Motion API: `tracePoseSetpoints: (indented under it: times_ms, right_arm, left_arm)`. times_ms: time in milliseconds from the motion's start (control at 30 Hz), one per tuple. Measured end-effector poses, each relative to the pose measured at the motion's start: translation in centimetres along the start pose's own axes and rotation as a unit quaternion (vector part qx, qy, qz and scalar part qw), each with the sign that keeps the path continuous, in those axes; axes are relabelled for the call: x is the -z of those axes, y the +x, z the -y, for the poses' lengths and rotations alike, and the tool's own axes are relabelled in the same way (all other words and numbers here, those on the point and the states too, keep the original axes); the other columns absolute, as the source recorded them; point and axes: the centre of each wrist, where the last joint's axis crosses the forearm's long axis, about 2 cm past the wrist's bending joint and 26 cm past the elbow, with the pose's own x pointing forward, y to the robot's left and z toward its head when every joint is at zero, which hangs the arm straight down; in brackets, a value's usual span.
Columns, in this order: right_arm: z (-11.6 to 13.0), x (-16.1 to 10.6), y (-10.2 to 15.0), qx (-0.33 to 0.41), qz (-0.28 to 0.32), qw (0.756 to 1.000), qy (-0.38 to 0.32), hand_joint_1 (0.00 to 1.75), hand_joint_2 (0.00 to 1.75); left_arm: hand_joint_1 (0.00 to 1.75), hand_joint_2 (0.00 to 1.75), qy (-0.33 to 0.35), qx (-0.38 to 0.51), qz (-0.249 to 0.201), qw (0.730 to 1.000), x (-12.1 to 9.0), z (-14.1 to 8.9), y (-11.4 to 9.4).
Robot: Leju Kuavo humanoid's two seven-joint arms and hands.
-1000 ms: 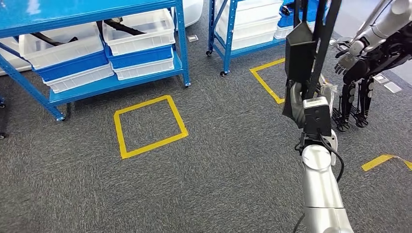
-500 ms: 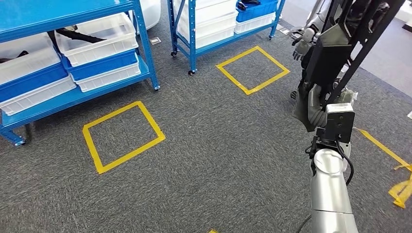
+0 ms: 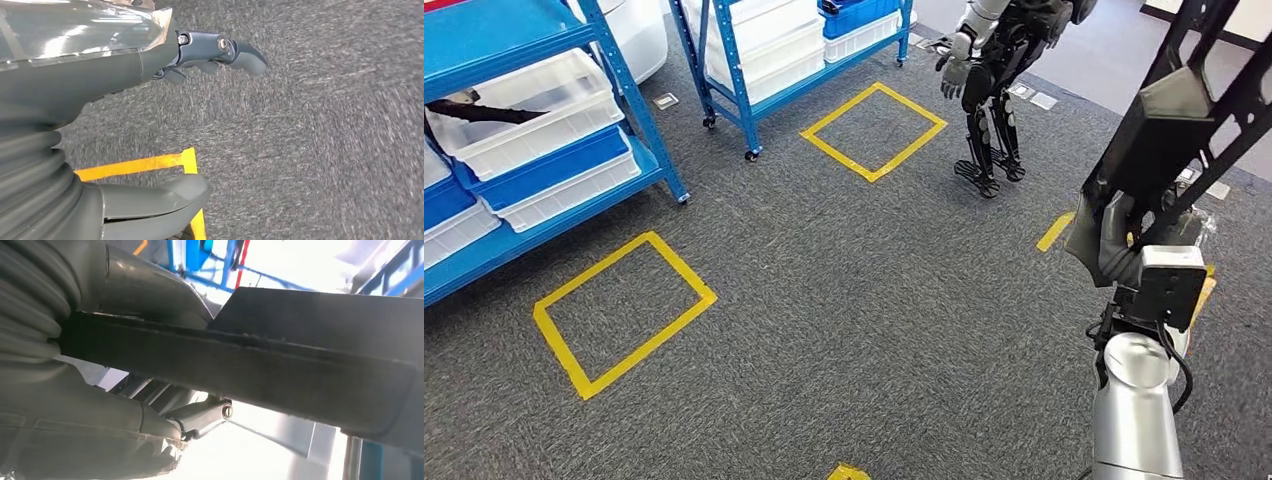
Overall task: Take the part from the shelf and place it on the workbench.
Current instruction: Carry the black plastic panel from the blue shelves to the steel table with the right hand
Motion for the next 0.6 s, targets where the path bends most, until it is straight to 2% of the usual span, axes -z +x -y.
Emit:
tracePoseSetpoints:
  times_ms: [300, 600]
  right_arm:
    - [1.6, -4.1, 2.1, -0.015, 0.024, 0.999, -0.019, 1.75, 1.75]
    - [2.6, -4.9, 3.6, -0.018, 0.043, 0.998, -0.034, 1.75, 1.75]
  left_arm:
    - [0.00, 1.75, 0.019, 0.003, -0.014, 1.000, -0.2, -0.3, -0.4]
    - [0.00, 1.75, 0.021, 0.001, -0.014, 1.000, -0.1, -0.3, -0.3]
